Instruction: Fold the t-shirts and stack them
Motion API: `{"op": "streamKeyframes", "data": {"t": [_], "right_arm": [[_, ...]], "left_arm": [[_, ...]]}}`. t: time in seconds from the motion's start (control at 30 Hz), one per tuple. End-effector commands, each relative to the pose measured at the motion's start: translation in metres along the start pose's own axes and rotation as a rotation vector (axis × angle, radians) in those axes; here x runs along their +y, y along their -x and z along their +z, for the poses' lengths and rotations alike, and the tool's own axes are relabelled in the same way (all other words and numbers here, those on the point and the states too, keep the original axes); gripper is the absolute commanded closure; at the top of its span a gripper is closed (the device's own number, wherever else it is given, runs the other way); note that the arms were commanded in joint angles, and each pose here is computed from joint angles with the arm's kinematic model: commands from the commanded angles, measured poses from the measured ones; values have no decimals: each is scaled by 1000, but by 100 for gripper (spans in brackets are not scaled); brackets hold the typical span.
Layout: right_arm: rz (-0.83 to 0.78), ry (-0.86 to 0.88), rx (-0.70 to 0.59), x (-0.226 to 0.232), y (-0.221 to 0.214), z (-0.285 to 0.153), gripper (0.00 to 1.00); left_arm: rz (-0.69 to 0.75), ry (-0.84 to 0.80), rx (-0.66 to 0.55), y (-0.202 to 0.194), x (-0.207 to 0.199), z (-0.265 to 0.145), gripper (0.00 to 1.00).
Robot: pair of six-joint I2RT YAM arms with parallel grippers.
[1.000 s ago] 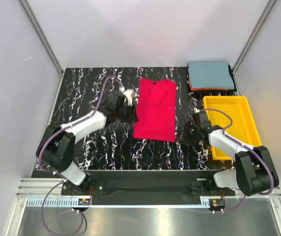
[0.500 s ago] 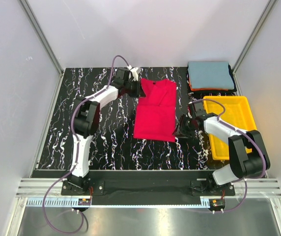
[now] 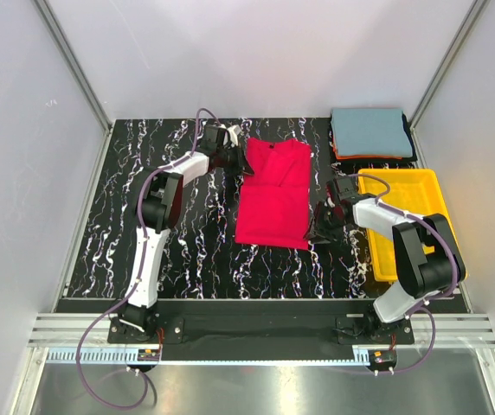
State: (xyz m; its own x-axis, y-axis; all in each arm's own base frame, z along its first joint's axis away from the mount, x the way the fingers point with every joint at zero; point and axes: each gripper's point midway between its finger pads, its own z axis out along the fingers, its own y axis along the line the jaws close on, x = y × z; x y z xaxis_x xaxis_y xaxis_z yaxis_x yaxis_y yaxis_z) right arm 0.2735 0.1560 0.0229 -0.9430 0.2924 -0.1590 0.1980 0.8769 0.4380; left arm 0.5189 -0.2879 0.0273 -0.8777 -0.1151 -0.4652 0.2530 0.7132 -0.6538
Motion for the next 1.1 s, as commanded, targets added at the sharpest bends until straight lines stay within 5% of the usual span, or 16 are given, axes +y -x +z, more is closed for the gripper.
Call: {"op": "streamKeyframes", "data": {"t": [0.0, 0.43, 0.6, 1.07], "right_arm": [[-34, 14, -30, 7, 11, -2, 63], [7, 51, -27, 1, -4, 8, 71], [3, 55, -60, 1, -3, 2, 100], [56, 36, -106, -14, -16, 0, 100]], "left_arm": [[-1, -23, -13, 7, -3, 3, 89], [-12, 7, 16, -10, 10, 4, 89], [-13, 28, 11, -10, 15, 0, 89], [-25, 56, -2, -9, 22, -5, 89]]}}
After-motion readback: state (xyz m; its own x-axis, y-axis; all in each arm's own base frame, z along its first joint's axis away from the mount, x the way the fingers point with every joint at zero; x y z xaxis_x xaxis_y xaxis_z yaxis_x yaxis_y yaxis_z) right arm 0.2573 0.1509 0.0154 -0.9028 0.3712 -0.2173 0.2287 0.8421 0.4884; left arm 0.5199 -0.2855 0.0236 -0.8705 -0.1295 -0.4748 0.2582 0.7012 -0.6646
